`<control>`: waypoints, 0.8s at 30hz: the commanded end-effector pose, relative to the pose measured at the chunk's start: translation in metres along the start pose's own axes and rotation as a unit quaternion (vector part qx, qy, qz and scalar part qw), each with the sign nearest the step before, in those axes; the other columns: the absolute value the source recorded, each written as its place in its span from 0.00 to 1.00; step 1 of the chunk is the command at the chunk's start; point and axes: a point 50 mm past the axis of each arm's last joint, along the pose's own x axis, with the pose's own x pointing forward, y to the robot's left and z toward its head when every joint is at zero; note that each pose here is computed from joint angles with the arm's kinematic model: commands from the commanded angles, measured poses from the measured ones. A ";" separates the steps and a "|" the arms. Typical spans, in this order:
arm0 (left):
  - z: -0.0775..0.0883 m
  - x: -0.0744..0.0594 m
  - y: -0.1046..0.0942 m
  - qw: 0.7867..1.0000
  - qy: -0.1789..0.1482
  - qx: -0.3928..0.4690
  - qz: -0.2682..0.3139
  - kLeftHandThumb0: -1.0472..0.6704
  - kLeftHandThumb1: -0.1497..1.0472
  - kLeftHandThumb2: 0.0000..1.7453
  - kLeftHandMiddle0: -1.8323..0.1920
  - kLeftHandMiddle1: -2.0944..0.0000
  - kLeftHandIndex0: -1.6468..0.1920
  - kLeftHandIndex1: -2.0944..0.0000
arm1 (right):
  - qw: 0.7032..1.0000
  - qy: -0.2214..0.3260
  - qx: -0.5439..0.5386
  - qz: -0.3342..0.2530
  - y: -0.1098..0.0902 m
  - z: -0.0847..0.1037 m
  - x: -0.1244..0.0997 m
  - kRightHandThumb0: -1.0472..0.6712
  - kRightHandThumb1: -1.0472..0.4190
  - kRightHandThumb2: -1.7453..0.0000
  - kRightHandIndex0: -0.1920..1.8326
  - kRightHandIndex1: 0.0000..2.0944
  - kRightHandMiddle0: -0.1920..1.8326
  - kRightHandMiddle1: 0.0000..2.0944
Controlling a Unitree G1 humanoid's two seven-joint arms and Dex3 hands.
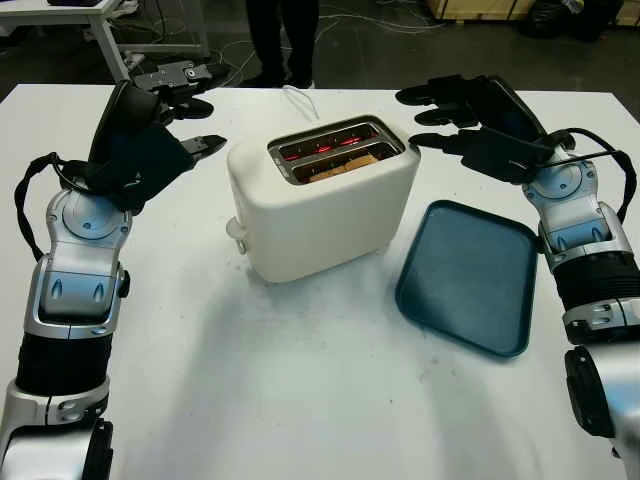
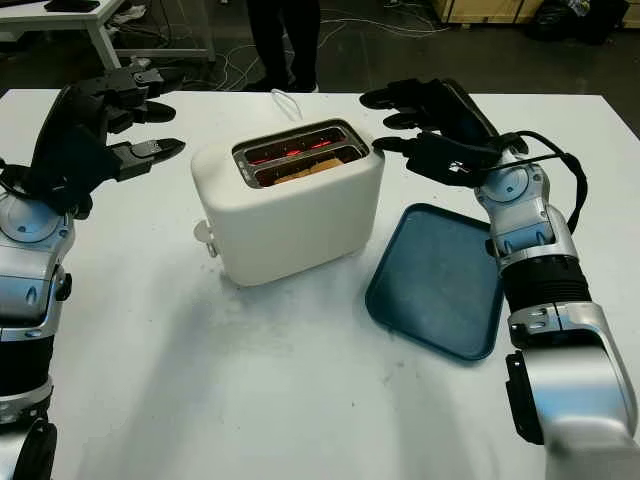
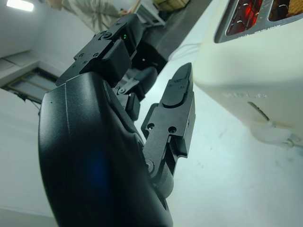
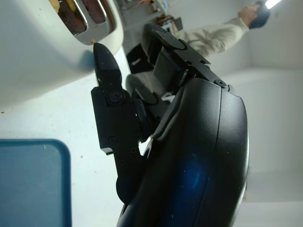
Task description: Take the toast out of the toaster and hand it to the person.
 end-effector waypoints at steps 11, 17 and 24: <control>0.002 0.000 0.002 1.000 -0.007 0.003 0.001 0.43 0.89 0.04 0.74 0.63 0.56 0.98 | 1.000 0.006 0.017 0.002 0.000 -0.001 -0.003 0.45 0.11 1.00 0.50 0.01 0.45 0.00; 0.003 0.000 0.002 1.000 -0.007 0.007 0.001 0.44 0.89 0.04 0.73 0.63 0.57 0.98 | 1.000 0.007 0.017 0.002 0.000 -0.002 -0.003 0.44 0.11 1.00 0.50 0.00 0.45 0.00; 0.003 0.001 0.001 1.000 -0.006 0.003 -0.001 0.44 0.89 0.04 0.74 0.63 0.57 0.98 | 1.000 0.013 0.020 0.002 0.000 -0.002 -0.003 0.43 0.11 1.00 0.49 0.00 0.45 0.00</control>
